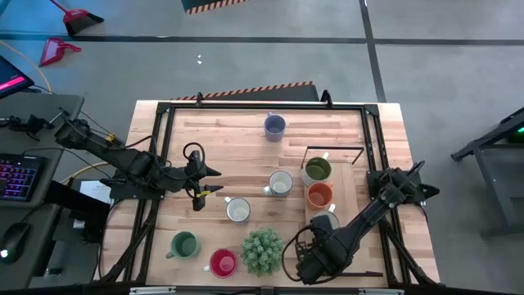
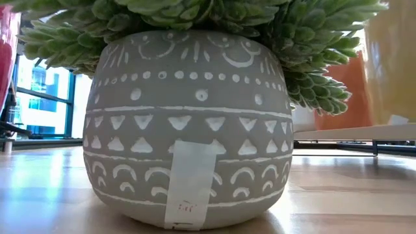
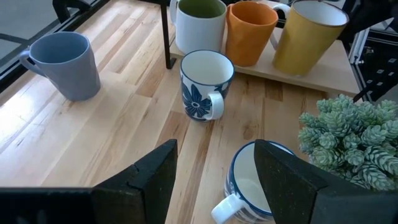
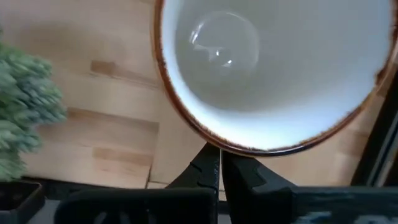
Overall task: Place coffee mugs
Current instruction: Put the yellow mug on the shelf
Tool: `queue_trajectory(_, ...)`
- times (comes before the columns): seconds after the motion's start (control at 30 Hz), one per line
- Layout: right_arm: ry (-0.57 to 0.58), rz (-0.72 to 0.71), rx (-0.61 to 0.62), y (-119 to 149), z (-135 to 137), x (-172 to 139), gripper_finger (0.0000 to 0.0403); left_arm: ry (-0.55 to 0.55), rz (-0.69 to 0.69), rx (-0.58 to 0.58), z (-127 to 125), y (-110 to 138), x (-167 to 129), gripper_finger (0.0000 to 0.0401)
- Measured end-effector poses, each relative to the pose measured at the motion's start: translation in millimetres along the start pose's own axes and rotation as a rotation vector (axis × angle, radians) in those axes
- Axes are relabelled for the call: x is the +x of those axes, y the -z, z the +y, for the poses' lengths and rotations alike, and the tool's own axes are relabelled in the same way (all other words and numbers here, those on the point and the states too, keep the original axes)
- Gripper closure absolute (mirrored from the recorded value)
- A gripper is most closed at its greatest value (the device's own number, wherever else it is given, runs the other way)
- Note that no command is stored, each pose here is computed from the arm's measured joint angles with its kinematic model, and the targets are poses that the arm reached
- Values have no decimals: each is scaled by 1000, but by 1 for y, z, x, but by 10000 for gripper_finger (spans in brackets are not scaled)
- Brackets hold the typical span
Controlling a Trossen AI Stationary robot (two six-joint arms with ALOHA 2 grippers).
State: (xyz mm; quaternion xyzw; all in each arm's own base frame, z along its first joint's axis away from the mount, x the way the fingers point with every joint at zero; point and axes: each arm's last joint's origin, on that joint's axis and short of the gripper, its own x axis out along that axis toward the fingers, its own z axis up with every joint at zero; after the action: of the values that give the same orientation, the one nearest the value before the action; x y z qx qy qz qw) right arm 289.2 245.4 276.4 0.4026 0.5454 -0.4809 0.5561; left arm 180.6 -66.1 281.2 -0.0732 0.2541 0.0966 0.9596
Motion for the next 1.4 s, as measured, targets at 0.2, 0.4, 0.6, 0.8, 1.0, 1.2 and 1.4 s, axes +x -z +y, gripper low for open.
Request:
queue_trajectory(0.2, -14, -30, -18, -7, 4, 0, 403, 0, 0, 0, 0, 0, 0, 200)
queue_trajectory(0.4, -14, -33, -11, -10, 5, 0, 403, 0, 0, 0, 0, 0, 0, 200)
queue_trajectory(0.6, -15, -32, 56, -10, 5, 0, 403, 0, 0, 0, 0, 0, 0, 200)
queue_trajectory(0.8, -31, -60, 60, -11, 5, 0, 403, 0, 0, 0, 0, 0, 0, 200)
queue_trajectory(1.0, 35, -44, 53, -10, 3, 12, 403, 0, 0, 0, 0, 0, 0, 200)
queue_trajectory(1.2, 28, -53, 51, -11, 2, 12, 403, 2, 0, 0, 0, 0, 0, 200)
queue_trajectory(1.4, -1, -101, 40, -12, 3, 11, 403, 2, 0, -8, 0, 0, 0, 200)
